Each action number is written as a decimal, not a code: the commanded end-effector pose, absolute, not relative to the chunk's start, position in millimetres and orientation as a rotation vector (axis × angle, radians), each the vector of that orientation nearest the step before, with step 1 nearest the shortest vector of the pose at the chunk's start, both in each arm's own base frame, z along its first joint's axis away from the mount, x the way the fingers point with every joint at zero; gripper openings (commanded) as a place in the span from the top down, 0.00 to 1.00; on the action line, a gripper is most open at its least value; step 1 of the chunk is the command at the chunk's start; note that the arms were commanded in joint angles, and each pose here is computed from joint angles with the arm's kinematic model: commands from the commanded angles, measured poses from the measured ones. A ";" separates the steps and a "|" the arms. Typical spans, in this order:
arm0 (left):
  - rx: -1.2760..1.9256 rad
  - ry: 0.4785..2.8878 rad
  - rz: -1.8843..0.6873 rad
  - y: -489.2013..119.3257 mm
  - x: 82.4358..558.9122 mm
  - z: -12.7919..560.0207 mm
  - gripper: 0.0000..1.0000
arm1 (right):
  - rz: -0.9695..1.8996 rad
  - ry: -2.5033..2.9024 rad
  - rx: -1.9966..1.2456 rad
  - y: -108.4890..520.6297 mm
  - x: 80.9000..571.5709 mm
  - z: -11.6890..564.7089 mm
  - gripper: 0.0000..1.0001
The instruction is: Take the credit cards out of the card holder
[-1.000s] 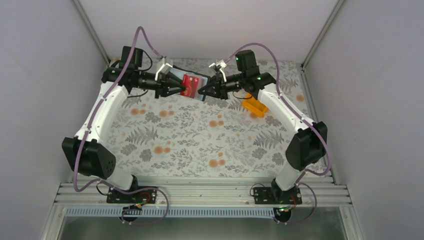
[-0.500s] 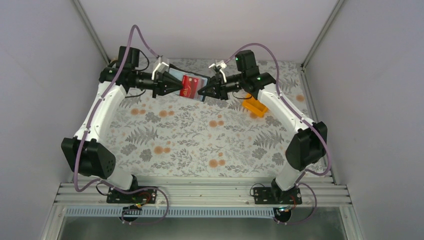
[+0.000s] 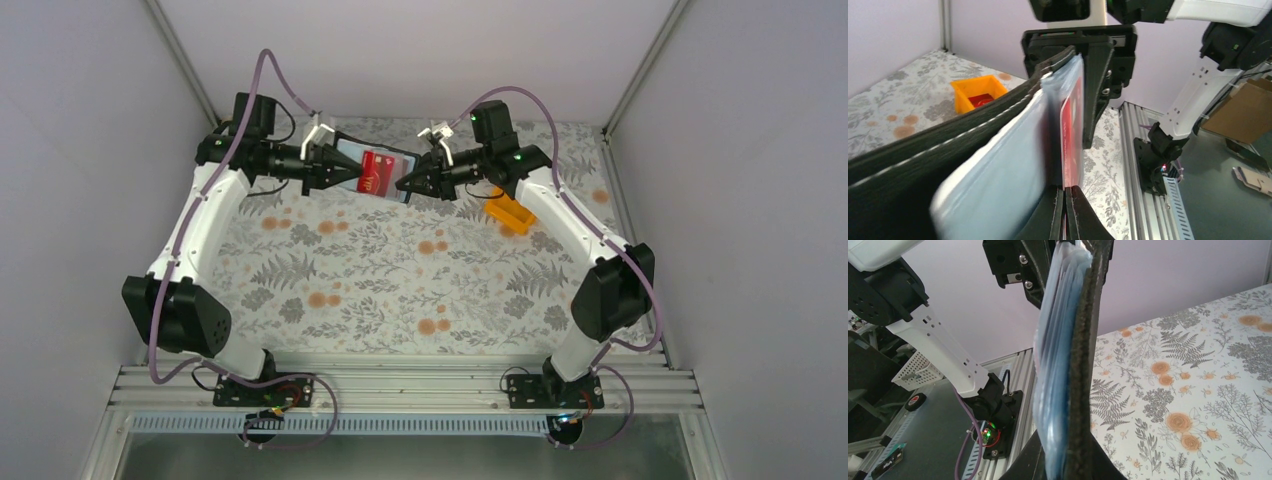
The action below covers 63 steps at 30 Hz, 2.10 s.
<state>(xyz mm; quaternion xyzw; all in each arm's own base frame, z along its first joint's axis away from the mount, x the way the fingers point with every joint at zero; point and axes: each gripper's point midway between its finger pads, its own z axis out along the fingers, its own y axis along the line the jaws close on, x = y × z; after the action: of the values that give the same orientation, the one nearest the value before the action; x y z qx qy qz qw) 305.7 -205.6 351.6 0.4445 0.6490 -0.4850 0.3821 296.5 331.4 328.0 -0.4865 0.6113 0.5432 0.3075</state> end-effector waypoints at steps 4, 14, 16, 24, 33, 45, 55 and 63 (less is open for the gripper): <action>1.044 1.692 -1.074 -173.3 327.6 362.0 0.98 | 1.387 1.625 -1.221 316.3 304.4 335.8 0.96; 0.879 1.800 -0.987 -126.6 356.0 340.2 0.98 | 1.530 1.986 -0.997 327.1 342.5 226.7 0.96; 0.880 1.787 -0.975 -124.5 356.3 342.6 0.98 | 1.565 2.051 -0.994 339.8 340.0 201.0 0.96; 0.862 1.747 -0.983 -125.2 358.5 360.9 0.98 | 1.692 2.281 -0.916 364.3 346.0 113.8 0.96; 0.871 1.714 -1.020 -128.6 353.8 369.5 0.97 | 1.141 2.577 -0.572 307.1 403.5 77.8 0.38; 0.980 1.545 -1.157 -146.5 316.8 421.6 0.97 | 1.005 1.692 -0.983 331.0 356.0 352.5 0.06; 1.079 1.399 -1.301 -164.3 276.4 451.1 0.98 | 1.287 1.331 -1.146 385.7 300.8 438.6 0.11; 1.078 1.423 -1.328 -169.9 274.7 440.9 0.98 | 1.348 1.301 -1.217 397.4 289.7 433.6 0.71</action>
<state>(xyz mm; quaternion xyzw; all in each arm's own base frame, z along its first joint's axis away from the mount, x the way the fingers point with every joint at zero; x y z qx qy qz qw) 289.1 -165.5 434.7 0.4213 0.5952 -0.5224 0.4420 309.8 393.7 415.2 -0.4655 0.5605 0.5234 0.4418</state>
